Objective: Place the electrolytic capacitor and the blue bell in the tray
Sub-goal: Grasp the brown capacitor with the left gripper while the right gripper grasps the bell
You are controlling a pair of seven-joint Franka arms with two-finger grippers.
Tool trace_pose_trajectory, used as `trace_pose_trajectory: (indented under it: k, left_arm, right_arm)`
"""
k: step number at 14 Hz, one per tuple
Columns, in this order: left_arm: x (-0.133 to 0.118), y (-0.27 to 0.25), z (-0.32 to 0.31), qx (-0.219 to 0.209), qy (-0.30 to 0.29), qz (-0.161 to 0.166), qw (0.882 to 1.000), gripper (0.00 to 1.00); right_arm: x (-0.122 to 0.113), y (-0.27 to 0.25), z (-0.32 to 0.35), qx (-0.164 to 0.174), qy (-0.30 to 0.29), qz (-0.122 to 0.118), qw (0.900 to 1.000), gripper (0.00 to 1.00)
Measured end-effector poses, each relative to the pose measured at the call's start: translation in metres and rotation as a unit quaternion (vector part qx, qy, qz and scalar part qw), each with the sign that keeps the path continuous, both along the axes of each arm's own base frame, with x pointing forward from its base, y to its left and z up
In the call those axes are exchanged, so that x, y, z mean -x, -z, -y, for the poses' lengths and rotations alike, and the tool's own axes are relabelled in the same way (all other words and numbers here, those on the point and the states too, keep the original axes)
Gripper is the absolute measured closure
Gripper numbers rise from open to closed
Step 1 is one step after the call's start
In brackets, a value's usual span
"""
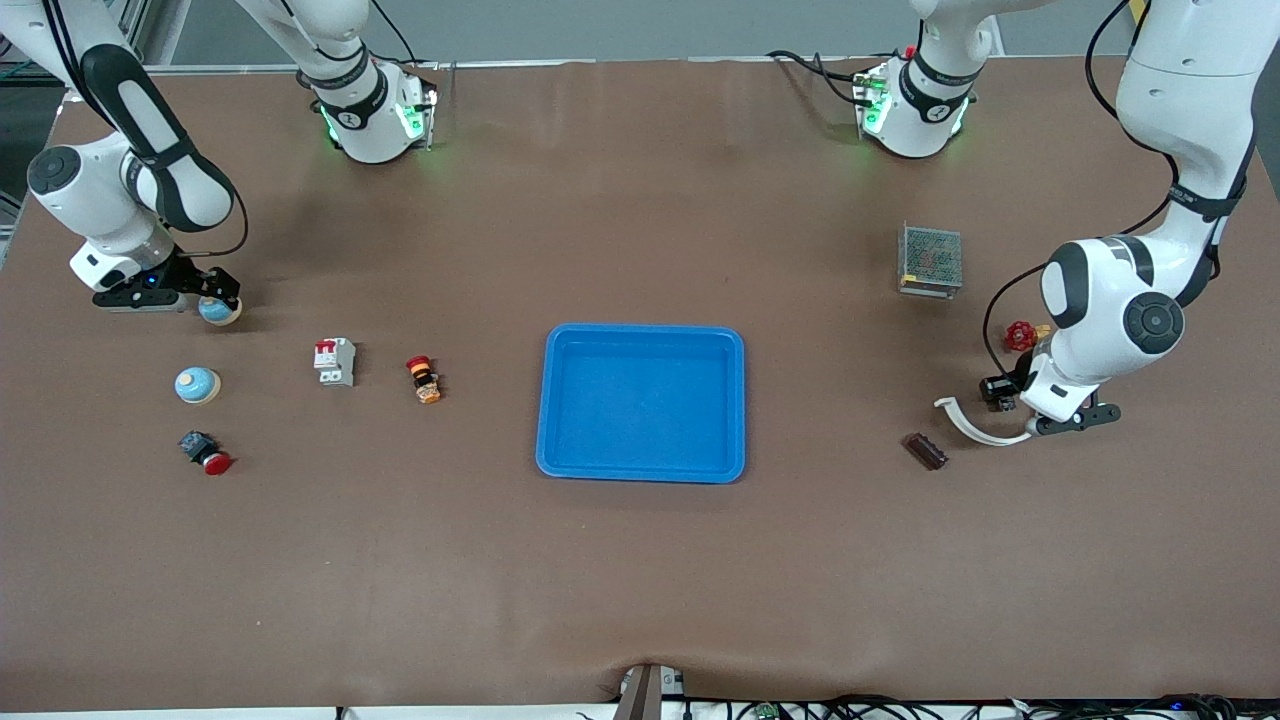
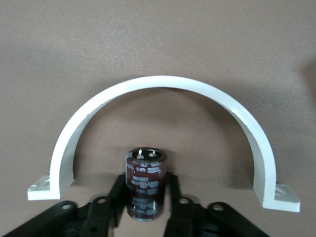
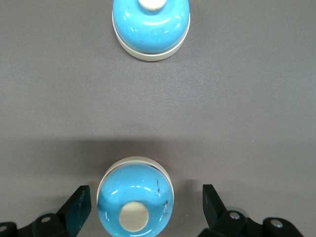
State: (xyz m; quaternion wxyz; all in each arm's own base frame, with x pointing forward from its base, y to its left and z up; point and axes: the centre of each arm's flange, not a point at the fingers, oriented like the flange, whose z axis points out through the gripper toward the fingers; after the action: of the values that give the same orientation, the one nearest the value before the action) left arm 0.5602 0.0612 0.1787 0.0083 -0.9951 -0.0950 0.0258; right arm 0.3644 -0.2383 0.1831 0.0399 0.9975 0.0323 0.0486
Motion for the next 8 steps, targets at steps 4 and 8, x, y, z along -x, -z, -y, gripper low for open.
trace_pose_trajectory:
  k: [4,8]
  left_arm:
    - [-0.004,-0.005,-0.001,-0.002,-0.028,0.006,1.000,0.66]
    - [-0.008,-0.036,0.009,-0.004,-0.042,-0.001,0.999,0.66]
  right_arm:
    - [0.001,0.002,0.000,0.004,0.000,0.005,1.000,0.00]
    - [0.005,0.016,-0.002,0.006,0.000,0.003,1.000,0.00]
